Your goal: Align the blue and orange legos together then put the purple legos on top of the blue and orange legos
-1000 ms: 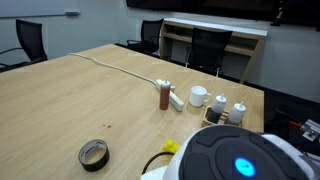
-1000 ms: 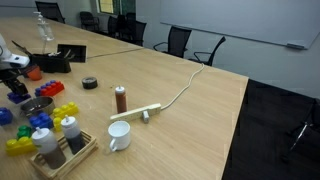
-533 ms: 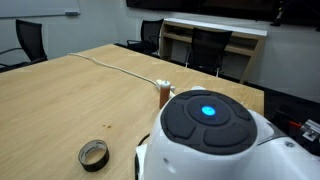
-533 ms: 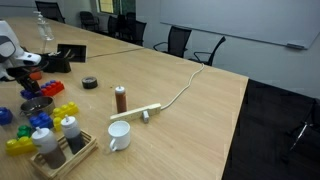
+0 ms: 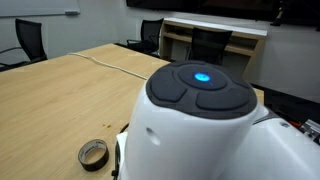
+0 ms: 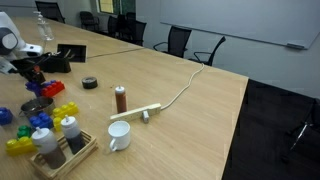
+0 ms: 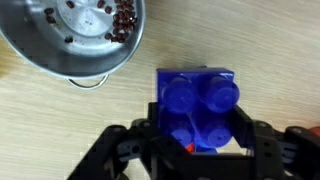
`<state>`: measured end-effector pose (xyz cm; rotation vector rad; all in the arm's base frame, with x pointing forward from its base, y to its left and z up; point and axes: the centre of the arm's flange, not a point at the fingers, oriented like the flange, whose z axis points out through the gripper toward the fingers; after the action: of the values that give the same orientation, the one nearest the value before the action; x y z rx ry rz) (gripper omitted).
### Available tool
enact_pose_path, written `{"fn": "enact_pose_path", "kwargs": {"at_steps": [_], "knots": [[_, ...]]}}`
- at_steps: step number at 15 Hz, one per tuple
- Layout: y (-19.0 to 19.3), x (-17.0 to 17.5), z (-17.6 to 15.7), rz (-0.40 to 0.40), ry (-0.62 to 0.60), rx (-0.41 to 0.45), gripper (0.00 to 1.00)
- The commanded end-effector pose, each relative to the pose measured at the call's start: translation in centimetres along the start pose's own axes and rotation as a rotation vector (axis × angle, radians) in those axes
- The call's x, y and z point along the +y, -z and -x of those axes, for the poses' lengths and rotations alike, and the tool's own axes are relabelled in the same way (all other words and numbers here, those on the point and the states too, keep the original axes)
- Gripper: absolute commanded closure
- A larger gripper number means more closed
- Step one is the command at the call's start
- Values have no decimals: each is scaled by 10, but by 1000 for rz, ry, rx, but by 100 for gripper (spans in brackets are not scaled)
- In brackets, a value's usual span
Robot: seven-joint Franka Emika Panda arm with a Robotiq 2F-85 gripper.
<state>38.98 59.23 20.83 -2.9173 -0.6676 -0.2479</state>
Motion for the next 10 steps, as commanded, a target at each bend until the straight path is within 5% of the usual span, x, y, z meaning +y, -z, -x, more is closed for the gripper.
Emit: {"fn": "enact_pose_path", "kwargs": {"at_steps": [1,10], "knots": [[8,-2,-8,-1,41,3,56],[-6,-8,-21,-19,76,22,56]]}}
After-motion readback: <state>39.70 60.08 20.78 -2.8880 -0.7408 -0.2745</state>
